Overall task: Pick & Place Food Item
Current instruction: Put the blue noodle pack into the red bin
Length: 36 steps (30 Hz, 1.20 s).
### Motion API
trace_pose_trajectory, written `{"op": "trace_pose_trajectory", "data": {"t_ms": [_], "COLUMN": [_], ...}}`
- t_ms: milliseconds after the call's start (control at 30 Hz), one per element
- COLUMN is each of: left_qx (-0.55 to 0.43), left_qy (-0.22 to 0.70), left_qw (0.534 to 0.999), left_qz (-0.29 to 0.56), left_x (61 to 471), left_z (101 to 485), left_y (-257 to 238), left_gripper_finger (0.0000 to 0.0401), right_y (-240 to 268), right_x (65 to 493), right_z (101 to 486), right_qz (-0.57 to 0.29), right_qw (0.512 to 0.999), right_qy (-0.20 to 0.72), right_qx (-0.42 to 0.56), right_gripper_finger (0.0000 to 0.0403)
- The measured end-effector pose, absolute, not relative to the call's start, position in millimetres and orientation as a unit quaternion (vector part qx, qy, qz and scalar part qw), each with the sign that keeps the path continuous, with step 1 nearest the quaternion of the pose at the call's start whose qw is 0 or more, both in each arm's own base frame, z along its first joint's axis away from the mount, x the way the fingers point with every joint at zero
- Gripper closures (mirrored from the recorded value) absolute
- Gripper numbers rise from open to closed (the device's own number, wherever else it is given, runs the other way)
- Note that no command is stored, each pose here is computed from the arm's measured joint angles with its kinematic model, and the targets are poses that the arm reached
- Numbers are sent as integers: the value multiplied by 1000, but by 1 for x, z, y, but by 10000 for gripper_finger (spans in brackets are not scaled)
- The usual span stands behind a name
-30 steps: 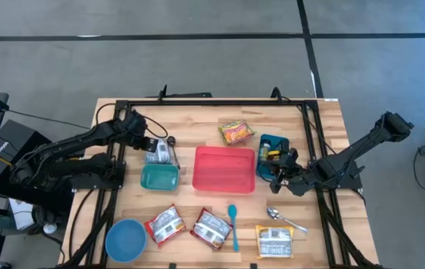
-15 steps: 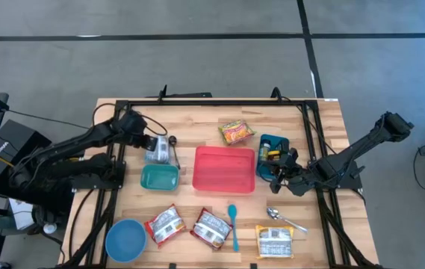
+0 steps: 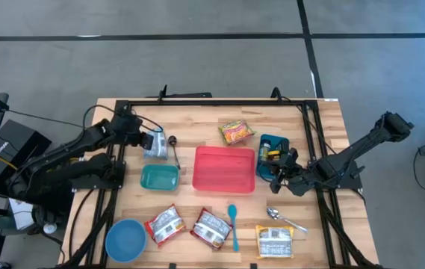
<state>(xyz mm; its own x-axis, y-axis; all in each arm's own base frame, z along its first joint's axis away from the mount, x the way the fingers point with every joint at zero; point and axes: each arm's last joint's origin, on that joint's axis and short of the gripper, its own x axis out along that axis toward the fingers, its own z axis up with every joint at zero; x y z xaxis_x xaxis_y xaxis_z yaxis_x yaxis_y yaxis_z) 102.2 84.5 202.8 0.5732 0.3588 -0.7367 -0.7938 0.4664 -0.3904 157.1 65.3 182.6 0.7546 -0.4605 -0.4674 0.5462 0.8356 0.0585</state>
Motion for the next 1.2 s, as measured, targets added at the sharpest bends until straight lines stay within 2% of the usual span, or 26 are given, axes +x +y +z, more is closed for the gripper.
{"op": "trace_pose_trajectory", "data": {"t_ms": [333, 767, 1200], "left_qx": [-359, -320, -208], "left_qy": [248, 161, 70], "left_qw": [831, 903, 964], "left_qz": [346, 238, 151], "left_x": [100, 113, 129], "left_z": [213, 233, 257], "left_y": [82, 86, 77], "left_gripper_finger": [401, 401, 401], "right_y": [65, 65, 65], "right_x": [157, 157, 157], "right_z": [183, 183, 183], "right_qz": [-270, -270, -270], "right_qw": [932, 932, 932], "right_qy": [223, 223, 223], "right_qx": [96, 96, 96], "right_gripper_finger": [403, 403, 403]}}
